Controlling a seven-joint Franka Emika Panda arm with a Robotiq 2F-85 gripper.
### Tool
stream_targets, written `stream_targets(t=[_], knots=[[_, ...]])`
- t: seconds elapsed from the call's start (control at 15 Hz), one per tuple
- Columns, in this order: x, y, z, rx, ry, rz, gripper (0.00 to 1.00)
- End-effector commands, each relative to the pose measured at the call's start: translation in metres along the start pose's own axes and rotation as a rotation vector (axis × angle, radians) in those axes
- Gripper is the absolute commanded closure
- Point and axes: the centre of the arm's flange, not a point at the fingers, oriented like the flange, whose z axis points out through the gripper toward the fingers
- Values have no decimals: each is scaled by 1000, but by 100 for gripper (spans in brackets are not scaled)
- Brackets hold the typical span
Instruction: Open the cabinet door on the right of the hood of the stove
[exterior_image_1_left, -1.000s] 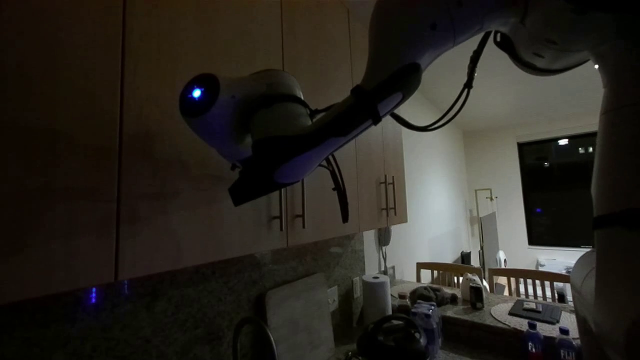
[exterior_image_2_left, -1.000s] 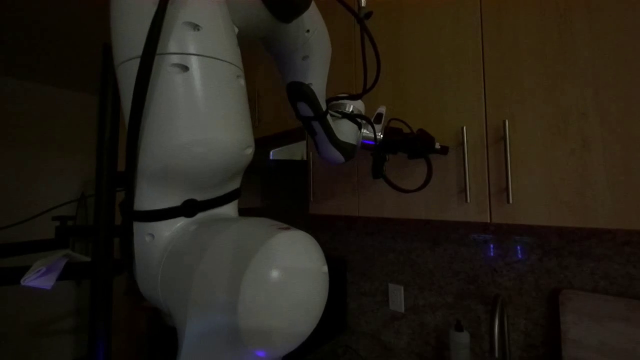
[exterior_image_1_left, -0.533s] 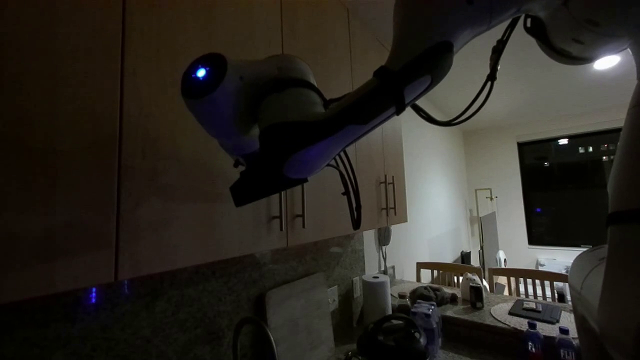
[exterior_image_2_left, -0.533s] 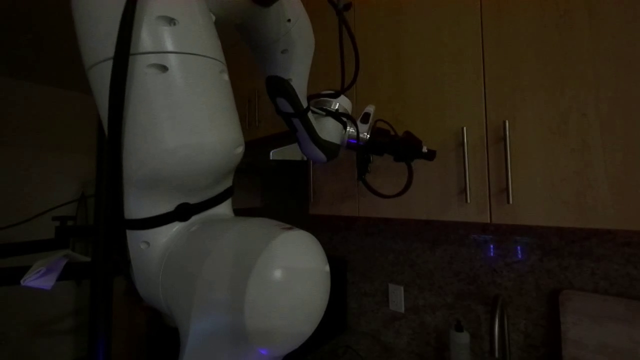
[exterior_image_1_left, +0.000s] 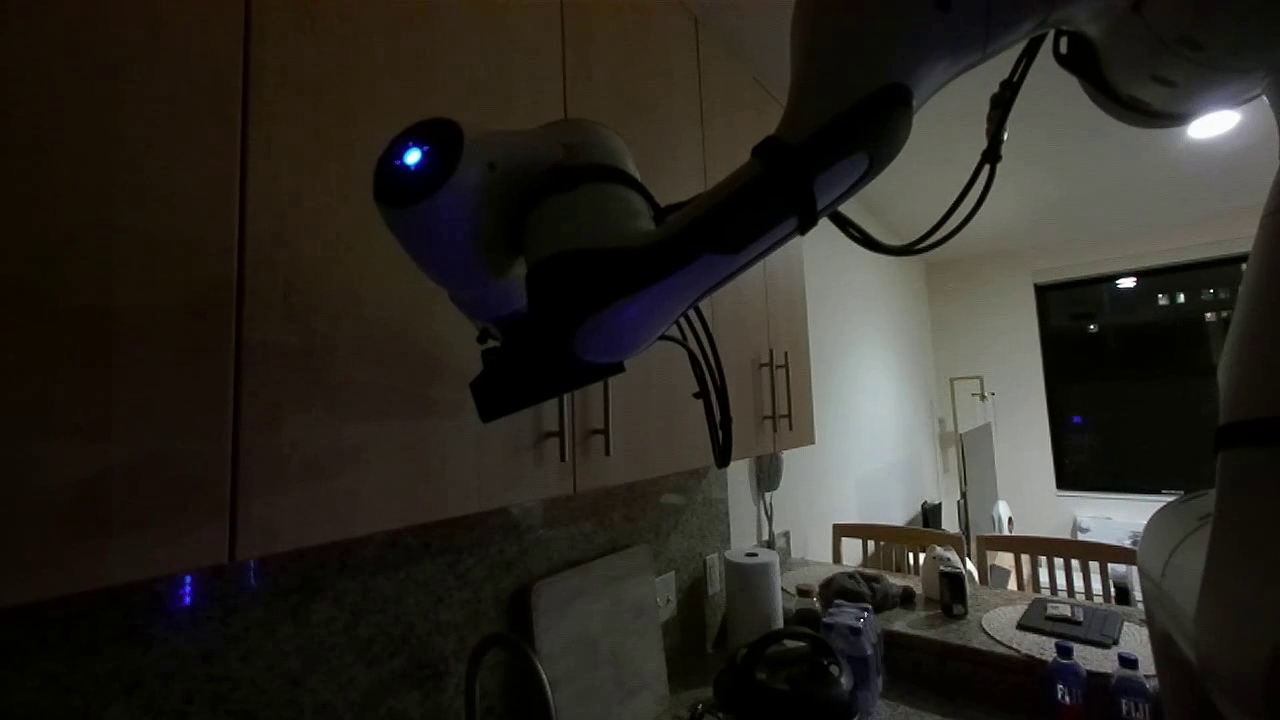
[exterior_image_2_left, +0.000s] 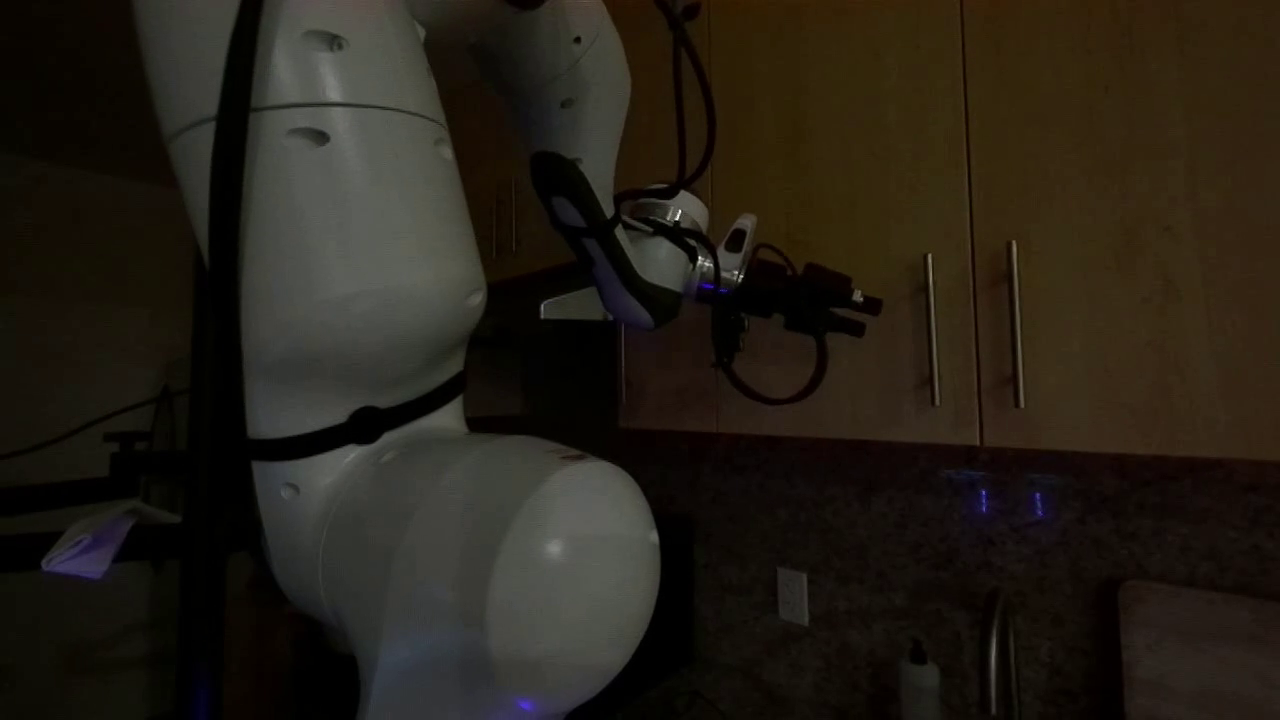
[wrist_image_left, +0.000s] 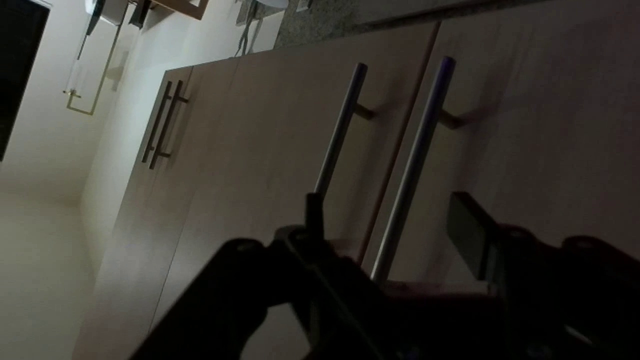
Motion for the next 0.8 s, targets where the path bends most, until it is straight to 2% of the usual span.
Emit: stream_targets(t=[0.0,0.13,0.4,0.73], knots=[[15,5,15,-43,40,2,4],[20,1,24,-58,56,-4,0],[23,-19,35,-85,97,-20,0],[22,-37,45,-128,106,-29,0]])
